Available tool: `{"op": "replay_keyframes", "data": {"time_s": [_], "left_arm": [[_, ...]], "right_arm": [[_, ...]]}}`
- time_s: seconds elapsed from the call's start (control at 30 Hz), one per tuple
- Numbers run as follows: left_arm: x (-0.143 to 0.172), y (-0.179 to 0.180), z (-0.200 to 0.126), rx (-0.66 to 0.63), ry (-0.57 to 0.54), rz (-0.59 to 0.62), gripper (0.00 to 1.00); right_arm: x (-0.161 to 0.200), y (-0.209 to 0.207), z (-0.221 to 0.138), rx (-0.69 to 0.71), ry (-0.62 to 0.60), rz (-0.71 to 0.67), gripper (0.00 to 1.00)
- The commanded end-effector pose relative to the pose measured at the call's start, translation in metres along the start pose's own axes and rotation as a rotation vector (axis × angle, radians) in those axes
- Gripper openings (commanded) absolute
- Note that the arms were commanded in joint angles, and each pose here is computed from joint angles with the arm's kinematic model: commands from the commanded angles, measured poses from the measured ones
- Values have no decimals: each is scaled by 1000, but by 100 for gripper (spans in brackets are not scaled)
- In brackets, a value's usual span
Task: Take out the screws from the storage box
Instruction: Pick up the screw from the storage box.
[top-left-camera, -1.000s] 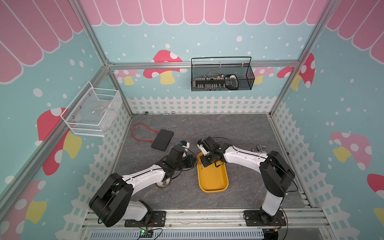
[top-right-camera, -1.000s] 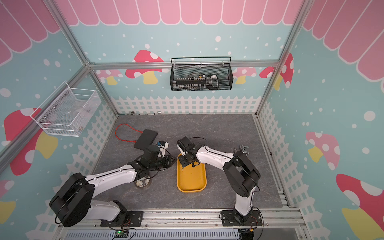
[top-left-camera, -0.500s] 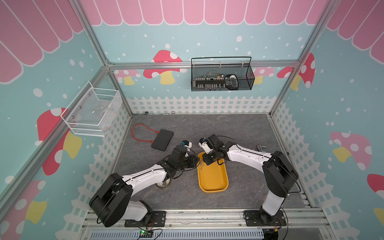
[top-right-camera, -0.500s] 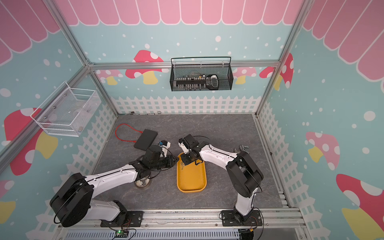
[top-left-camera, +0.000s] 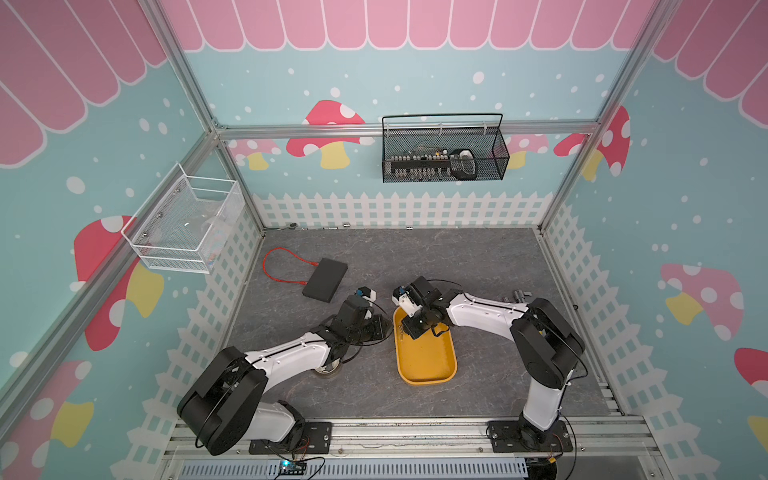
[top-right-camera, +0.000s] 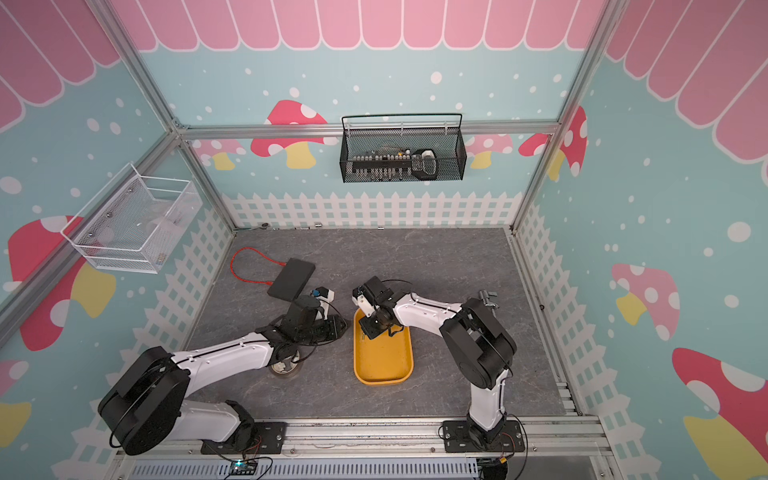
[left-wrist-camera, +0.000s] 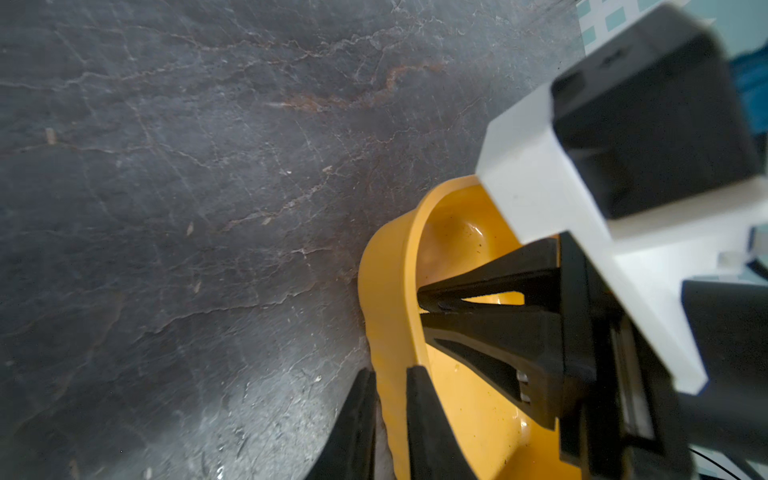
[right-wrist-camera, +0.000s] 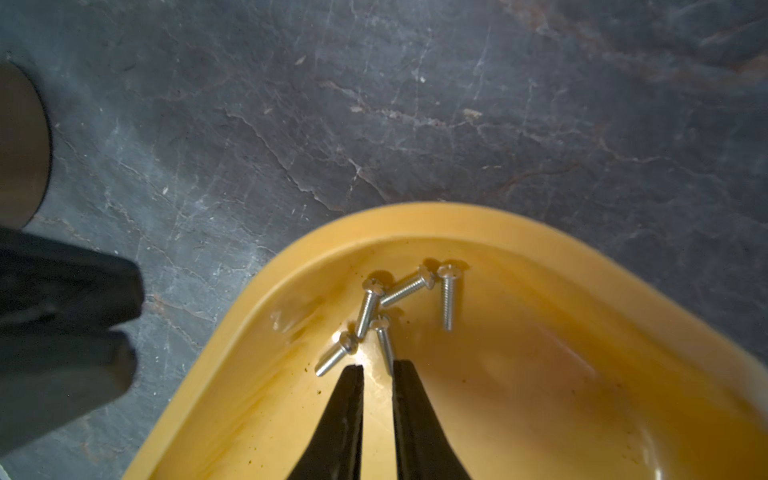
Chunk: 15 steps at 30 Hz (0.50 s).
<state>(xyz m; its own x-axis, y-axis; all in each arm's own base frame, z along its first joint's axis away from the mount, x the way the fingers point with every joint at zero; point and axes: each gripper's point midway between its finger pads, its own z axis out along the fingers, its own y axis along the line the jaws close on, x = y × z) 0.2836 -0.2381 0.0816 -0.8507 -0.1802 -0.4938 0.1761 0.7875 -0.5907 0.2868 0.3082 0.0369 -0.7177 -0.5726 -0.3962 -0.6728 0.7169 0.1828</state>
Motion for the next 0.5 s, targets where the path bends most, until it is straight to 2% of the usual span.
{"op": "replay_keyframes", "data": {"time_s": [0.0, 0.13, 0.2, 0.47], "left_arm": [[-1, 1, -4, 15, -12, -7, 19], [0, 3, -3, 12, -13, -7, 19], [-1, 4, -3, 12, -14, -8, 19], [1, 6, -3, 12, -13, -8, 19]], "right_arm": [[4, 1, 11, 3, 23, -17, 19], [7, -4, 11, 54, 42, -23, 19], [18, -12, 22, 99, 88, -29, 18], [29, -20, 30, 159, 136, -29, 17]]}}
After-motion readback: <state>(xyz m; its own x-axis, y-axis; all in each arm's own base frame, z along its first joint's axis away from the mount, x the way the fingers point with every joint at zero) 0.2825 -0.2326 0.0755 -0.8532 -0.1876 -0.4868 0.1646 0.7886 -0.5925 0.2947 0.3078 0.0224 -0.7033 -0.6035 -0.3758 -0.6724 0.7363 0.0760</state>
